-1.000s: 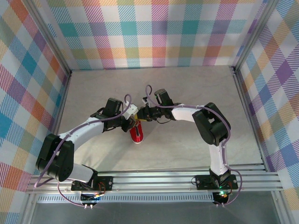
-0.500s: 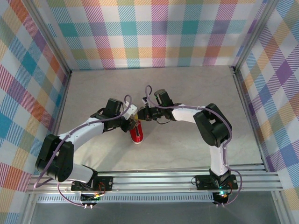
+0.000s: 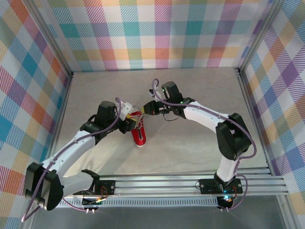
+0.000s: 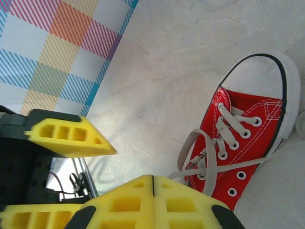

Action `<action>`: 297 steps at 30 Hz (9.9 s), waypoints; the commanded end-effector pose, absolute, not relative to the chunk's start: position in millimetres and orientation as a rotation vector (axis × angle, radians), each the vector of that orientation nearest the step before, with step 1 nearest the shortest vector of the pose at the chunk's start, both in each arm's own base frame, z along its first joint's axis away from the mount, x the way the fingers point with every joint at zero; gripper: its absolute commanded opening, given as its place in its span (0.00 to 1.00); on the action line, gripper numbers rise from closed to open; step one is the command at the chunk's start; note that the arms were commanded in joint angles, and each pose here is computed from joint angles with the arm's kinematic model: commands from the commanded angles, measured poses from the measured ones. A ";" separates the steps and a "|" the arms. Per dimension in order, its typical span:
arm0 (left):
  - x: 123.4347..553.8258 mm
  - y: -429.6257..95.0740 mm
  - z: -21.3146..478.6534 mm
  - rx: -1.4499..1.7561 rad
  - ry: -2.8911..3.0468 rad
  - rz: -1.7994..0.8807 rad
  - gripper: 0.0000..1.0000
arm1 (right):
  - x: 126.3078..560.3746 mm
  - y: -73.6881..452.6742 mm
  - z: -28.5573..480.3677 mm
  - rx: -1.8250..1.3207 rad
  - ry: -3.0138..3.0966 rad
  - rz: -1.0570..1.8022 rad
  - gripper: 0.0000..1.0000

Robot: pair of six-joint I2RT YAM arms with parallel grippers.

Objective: Tie the shoes

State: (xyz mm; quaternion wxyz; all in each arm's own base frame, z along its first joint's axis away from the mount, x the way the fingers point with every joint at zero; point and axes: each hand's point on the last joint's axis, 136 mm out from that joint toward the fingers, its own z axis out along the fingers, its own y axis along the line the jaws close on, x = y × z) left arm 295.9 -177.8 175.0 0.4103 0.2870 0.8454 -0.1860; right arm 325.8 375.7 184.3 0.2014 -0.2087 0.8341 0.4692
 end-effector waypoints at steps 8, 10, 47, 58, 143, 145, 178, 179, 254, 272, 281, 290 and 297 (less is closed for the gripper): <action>293.8 -168.9 205.1 0.604 2.022 -0.657 0.51 | 318.8 381.4 248.7 -0.698 2.208 1.270 0.00; 299.1 -177.3 196.7 0.622 2.038 -0.683 0.51 | 319.9 382.9 254.1 -0.697 2.203 1.277 0.00; 316.9 -145.9 178.3 0.326 2.088 -0.652 0.00 | 374.5 372.0 85.4 0.093 2.806 1.187 0.53; 317.9 -141.6 179.6 0.330 2.094 -0.627 0.00 | 364.2 402.1 57.8 0.153 2.870 1.291 0.54; 163.7 -473.0 202.1 1.177 1.983 -0.994 0.00 | 383.9 456.0 173.9 -1.166 2.176 1.338 0.00; 165.1 -469.4 203.3 1.165 1.984 -0.979 0.00 | 384.2 456.3 172.2 -1.165 2.183 1.329 0.00; 239.3 -325.6 235.2 0.748 2.090 -0.679 0.56 | 353.2 350.6 173.2 -0.928 2.367 1.086 0.63; 246.9 -314.5 234.3 0.690 2.115 -0.680 0.55 | 349.1 347.8 170.4 -0.933 2.380 1.083 0.63; 346.4 -133.5 139.8 -0.148 2.453 -0.354 0.00 | 292.6 246.4 119.0 -1.078 2.464 0.295 0.00; 376.2 -113.9 61.9 -0.106 2.577 -0.227 0.00 | 347.8 239.4 94.3 -1.002 2.608 0.268 0.00; 326.1 -164.2 43.8 -0.042 2.624 -0.396 0.00 | 336.0 265.9 49.7 -0.797 2.761 0.569 0.00; 270.9 -213.7 67.1 -0.020 2.567 -0.530 0.00 | 347.8 302.7 26.6 -0.772 2.743 0.796 0.00; 276.7 -203.0 93.7 -0.031 2.499 -0.457 0.00 | 356.9 310.2 53.8 -0.864 2.644 0.784 0.00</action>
